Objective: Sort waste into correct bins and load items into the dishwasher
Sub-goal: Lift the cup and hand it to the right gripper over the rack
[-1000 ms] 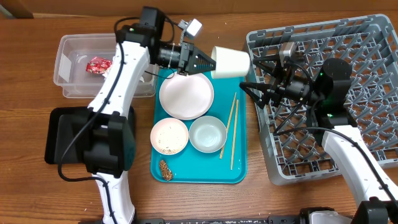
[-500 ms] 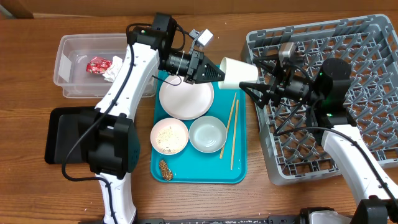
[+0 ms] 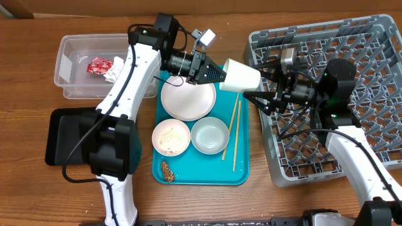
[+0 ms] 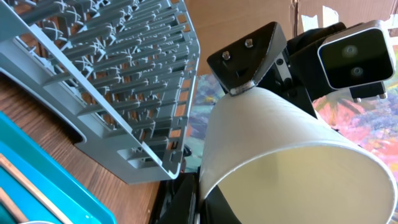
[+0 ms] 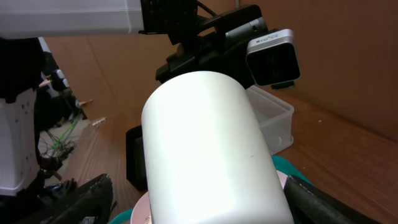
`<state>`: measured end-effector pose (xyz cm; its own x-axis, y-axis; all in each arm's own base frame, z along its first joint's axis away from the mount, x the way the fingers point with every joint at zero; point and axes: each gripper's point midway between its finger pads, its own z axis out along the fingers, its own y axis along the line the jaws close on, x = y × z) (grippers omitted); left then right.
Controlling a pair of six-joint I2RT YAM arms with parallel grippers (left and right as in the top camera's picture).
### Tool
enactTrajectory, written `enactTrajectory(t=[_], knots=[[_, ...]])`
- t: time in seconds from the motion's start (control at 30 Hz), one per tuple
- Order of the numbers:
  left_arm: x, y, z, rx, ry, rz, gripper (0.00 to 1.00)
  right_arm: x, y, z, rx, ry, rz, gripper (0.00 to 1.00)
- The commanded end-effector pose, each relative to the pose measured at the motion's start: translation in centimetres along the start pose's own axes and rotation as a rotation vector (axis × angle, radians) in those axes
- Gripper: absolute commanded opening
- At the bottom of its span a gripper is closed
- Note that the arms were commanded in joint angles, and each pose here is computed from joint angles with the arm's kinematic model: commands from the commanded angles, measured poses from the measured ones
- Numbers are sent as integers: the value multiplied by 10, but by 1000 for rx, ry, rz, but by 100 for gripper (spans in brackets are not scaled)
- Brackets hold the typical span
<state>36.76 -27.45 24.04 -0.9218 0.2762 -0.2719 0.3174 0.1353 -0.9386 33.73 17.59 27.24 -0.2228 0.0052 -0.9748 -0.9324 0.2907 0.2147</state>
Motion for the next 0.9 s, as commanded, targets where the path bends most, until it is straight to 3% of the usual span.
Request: enactTrajectory(t=[0.0,0.23,0.6,0.73,0.87], knots=[[1,-5,7,37,11,21,4,-6,13,1,-77,-2,-26,87],[8,-15,27,71,53,44,4,-6,12,1,-76,-2,-26,85],[6,-15,30,68,56,58,4,-6,12,1,-73,-2,-25,63],[6,-2,31,-8,61,65,6,-6,12,1,-73,-1,-23,60],[6,29,27,-189,70,65,17,-2,11,1,-71,8,7,53]])
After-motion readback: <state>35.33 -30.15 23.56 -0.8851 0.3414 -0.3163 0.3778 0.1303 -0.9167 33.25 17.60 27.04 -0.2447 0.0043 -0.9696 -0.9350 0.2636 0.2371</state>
